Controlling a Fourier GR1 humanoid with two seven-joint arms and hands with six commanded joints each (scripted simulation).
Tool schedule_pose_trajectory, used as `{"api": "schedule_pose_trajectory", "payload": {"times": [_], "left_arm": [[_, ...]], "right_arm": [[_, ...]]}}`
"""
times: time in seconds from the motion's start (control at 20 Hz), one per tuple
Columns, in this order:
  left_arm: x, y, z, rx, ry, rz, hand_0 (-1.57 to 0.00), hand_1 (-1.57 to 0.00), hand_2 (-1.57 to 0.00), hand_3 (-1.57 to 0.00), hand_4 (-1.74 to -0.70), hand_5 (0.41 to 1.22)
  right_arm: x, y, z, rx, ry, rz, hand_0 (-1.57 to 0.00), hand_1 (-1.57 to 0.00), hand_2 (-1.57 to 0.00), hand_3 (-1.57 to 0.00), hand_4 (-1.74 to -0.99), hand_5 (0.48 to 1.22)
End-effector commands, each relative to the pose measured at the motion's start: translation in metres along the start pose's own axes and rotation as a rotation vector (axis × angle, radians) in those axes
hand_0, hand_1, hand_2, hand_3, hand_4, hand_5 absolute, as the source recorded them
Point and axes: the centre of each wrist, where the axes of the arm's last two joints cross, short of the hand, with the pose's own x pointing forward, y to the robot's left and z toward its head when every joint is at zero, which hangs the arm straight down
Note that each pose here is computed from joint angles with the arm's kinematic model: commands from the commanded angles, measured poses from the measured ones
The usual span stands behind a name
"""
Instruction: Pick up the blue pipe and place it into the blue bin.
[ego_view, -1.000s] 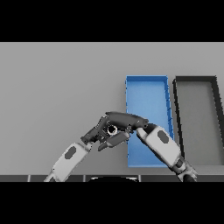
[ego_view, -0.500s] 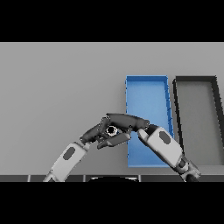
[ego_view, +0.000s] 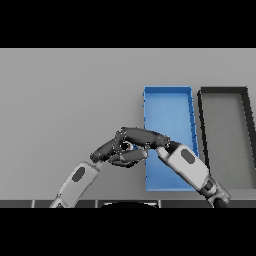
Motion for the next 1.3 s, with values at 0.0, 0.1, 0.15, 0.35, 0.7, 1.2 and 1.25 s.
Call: {"api": "schedule_pose_trajectory", "payload": {"times": [0.0,0.1,0.15,0.35,0.7,1.2,1.25], "left_arm": [[0.000,-0.002,-0.002,0.012,0.013,0.025,-0.07,-0.07,-0.06,-0.07,-0.88,0.671],[-0.002,-0.002,0.004,0.029,0.056,0.038,-0.05,-0.04,-0.04,-0.04,-0.89,0.639],[-0.004,-0.003,0.005,0.032,0.077,0.050,-0.04,-0.03,-0.03,-0.03,-0.89,0.625],[0.000,-0.007,0.007,0.023,0.104,0.066,-0.01,-0.01,-0.01,-0.01,-0.91,0.543],[0.001,-0.007,0.011,0.025,0.112,0.068,0.00,0.00,0.00,0.00,-0.93,0.491],[0.001,-0.002,0.017,0.032,0.133,0.042,0.00,0.00,0.00,0.00,-0.89,0.483],[0.004,-0.002,0.014,0.033,0.127,0.038,0.00,0.00,0.00,0.00,-0.89,0.482]], "right_arm": [[0.000,0.000,0.001,0.000,0.005,0.005,-1.57,-1.57,-1.57,-1.57,-1.487,1.219],[0.000,-0.001,0.001,-0.014,-0.006,-0.007,-1.57,-1.57,-1.57,-1.57,-1.488,1.220],[-0.002,0.001,0.001,-0.007,-0.009,-0.049,-1.57,-1.57,-1.57,-1.57,-1.489,1.220],[0.011,-0.012,-0.001,-0.007,-0.028,-0.249,-1.57,-1.57,-1.57,-1.57,-1.491,1.221],[0.096,-0.056,-0.015,-0.025,-0.155,-0.201,-1.57,-1.57,-1.57,-1.57,-1.495,1.221],[0.095,-0.153,0.025,-0.533,-0.011,-0.154,-1.57,-1.57,-1.57,-1.57,-1.498,1.221],[0.082,-0.159,0.031,-0.563,0.015,-0.182,-1.57,-1.57,-1.57,-1.57,-1.498,1.221]]}}
